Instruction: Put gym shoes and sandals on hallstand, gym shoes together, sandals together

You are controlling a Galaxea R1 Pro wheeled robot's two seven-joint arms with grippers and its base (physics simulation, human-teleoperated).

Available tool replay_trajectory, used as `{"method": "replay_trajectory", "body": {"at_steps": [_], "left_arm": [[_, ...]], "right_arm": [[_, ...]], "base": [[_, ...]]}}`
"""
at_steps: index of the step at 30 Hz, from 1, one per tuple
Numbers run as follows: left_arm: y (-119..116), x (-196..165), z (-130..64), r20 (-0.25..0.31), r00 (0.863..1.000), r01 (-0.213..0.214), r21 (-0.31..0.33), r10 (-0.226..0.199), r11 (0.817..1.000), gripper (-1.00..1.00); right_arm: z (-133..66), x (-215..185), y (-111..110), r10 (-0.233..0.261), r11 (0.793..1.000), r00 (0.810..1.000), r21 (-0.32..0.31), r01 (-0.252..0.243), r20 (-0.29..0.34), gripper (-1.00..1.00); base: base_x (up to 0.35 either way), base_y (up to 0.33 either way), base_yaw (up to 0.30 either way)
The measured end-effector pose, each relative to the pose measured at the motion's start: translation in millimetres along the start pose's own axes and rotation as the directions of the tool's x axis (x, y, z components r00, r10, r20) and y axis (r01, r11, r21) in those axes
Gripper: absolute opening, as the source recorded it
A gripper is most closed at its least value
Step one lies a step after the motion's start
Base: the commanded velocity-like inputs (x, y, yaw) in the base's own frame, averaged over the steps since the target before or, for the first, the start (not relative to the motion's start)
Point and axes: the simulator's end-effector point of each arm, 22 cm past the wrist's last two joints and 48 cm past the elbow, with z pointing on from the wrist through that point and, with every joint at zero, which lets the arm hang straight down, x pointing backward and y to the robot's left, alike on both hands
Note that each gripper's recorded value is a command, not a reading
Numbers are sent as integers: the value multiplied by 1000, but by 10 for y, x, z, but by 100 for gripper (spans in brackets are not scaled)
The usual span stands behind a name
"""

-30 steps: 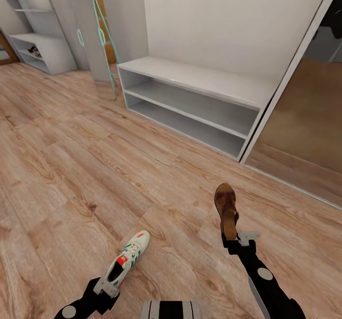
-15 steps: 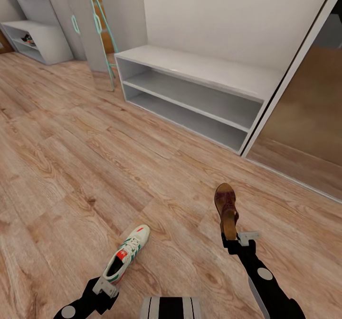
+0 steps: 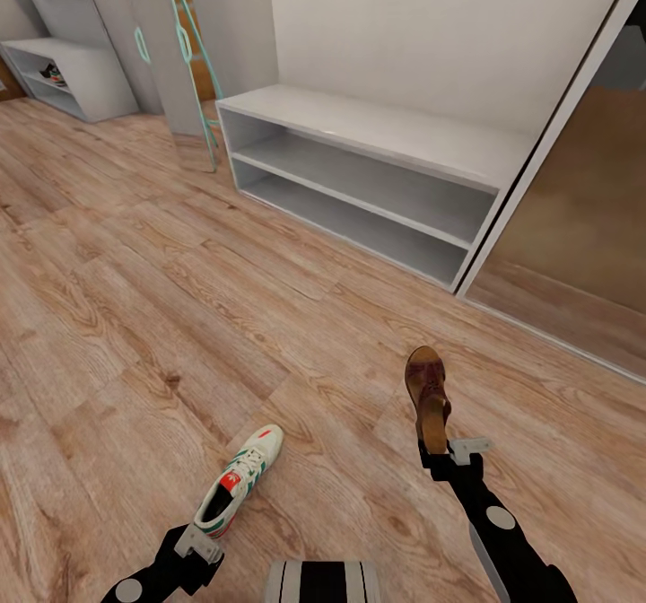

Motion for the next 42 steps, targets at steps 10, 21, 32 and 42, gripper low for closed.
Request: {"method": "replay_trajectory", "body": {"at_steps": [10, 21, 32, 42], "left_arm": [[-3, 8, -2, -1, 1000, 0, 0, 0, 1000, 100], [-7, 16, -4, -2, 1000, 0, 0, 0, 1000, 100], [-11, 19, -4, -2, 1000, 1, 1, -1, 1000, 100], [-16, 16, -4, -2, 1000, 1, 1, -1, 1000, 100]], "right_arm": [[0, 0, 4, 1, 1000, 1000, 0, -1, 0, -100], [0, 0, 5, 1, 1000, 1000, 0, -1, 0, -100], [0, 0, 6, 1, 1000, 1000, 0, -1, 0, -100], [0, -1, 5, 1, 1000, 1000, 0, -1, 0, -100]], "base": [[9, 4, 0], [24, 13, 0], [1, 0, 0], [74, 16, 0]]}}
